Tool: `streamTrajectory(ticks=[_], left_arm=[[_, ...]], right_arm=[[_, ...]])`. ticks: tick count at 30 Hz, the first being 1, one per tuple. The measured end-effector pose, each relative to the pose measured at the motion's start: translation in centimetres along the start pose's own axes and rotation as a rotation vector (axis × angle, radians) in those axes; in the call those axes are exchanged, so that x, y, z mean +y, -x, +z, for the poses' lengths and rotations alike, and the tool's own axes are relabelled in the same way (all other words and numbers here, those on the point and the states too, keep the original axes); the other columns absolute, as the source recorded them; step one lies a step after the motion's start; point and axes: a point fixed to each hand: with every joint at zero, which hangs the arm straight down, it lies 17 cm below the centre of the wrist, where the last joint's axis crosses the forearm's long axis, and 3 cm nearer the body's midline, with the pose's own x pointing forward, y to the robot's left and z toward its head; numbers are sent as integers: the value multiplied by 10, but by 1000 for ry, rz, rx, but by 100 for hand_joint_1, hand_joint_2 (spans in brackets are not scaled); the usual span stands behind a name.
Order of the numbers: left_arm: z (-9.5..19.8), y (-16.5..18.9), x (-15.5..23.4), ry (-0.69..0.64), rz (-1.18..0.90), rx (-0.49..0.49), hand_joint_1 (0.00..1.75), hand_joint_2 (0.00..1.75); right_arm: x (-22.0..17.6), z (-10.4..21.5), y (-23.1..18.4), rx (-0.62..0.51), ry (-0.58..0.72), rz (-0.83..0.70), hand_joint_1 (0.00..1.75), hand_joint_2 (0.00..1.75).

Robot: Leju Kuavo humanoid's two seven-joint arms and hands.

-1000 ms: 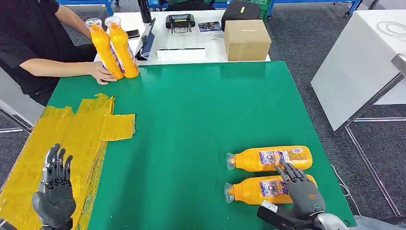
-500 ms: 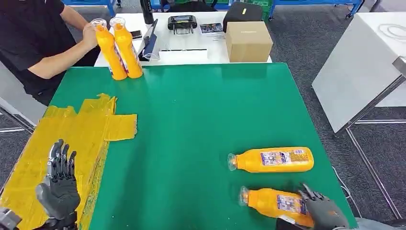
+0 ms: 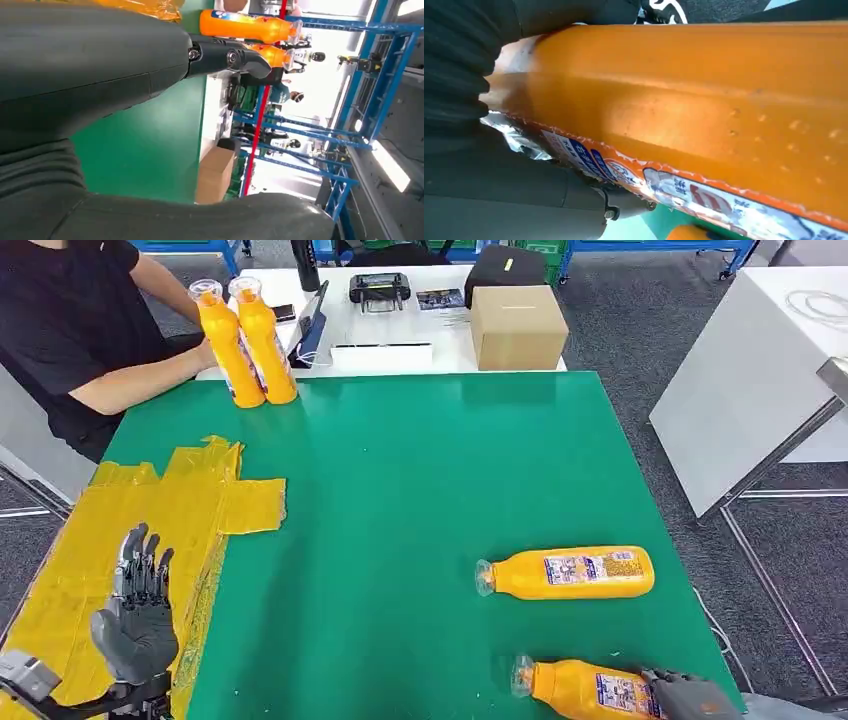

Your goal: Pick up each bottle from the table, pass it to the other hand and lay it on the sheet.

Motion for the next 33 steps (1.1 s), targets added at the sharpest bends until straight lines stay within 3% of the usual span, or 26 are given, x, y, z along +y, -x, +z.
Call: streamTrajectory(ticks=[10,14,17,18,25,33], left_arm=[[0,4,-1,0,1,12,0,0],[9,2,2,-1,9,17,0,0],[16,-5,-1,17,15,5,0,0],[18,-7,-2,19,13,3,0,0],[25,-15,2,11,-11,-10,0,0],[25,-17,5,3,-24,-16,0,0]], right_arm=[[-6,-4,-9,-44,33,-28,175,175],[-47,-16,-81,-323,215,-176,175,175],[-93,-4,-167,-601,345,-315,175,175],[-105,0,-184,-647,371,-351,175,175],[-183,22,-234,-818,532,-572,175,175],[-213,36,-266,-893,582,-673,175,175]])
